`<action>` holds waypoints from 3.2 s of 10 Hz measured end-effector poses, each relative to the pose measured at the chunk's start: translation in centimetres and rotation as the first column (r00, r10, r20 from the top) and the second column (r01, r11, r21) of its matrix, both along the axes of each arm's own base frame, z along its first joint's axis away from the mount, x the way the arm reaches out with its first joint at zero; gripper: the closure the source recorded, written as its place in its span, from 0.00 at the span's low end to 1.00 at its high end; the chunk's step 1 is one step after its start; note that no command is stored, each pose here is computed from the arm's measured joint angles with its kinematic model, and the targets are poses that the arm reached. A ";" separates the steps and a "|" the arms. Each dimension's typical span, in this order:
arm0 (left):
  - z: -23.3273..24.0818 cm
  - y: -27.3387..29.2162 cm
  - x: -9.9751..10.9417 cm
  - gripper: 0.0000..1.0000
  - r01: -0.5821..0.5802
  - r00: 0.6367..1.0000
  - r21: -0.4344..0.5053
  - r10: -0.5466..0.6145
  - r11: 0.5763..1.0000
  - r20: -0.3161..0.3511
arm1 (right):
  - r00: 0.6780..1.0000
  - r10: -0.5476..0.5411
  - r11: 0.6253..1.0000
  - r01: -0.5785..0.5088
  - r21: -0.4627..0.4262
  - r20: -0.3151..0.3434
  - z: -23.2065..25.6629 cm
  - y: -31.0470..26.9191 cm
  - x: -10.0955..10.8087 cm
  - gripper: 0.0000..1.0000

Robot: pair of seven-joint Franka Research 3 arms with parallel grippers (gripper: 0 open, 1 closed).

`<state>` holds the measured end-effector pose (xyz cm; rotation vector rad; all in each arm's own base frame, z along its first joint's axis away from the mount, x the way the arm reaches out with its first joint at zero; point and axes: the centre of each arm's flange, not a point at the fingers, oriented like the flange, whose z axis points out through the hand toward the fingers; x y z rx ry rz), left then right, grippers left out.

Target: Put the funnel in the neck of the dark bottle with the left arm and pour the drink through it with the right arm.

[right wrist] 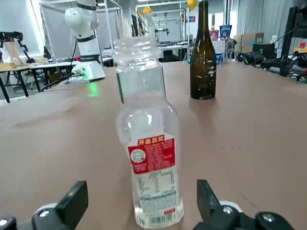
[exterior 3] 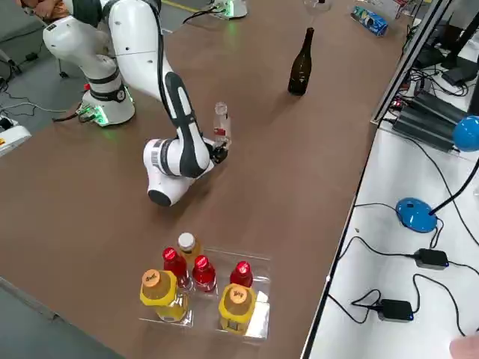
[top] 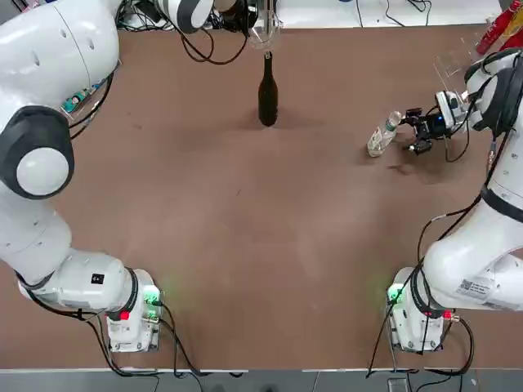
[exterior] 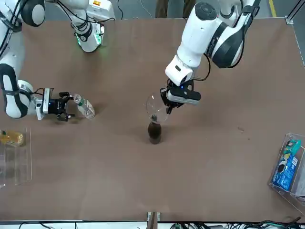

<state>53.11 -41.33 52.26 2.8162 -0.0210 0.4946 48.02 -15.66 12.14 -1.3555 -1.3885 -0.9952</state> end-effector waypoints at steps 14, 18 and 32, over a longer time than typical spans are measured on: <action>-0.8 -0.2 0.7 0.66 0.007 1.000 -0.018 -0.007 1.000 0.020 | 1.000 0.016 0.996 -0.015 0.089 -0.011 -2.9 5.0 0.7 0.00; 0.5 0.1 1.1 0.04 -0.030 1.000 -0.065 0.029 0.997 -0.010 | 1.000 0.028 0.995 -0.027 0.099 -0.006 -3.0 5.8 0.8 0.04; -9.7 15.0 9.1 0.02 0.492 0.854 -0.254 -0.518 0.833 -0.045 | 0.998 0.043 0.994 -0.040 0.098 -0.034 -2.9 6.7 1.0 0.56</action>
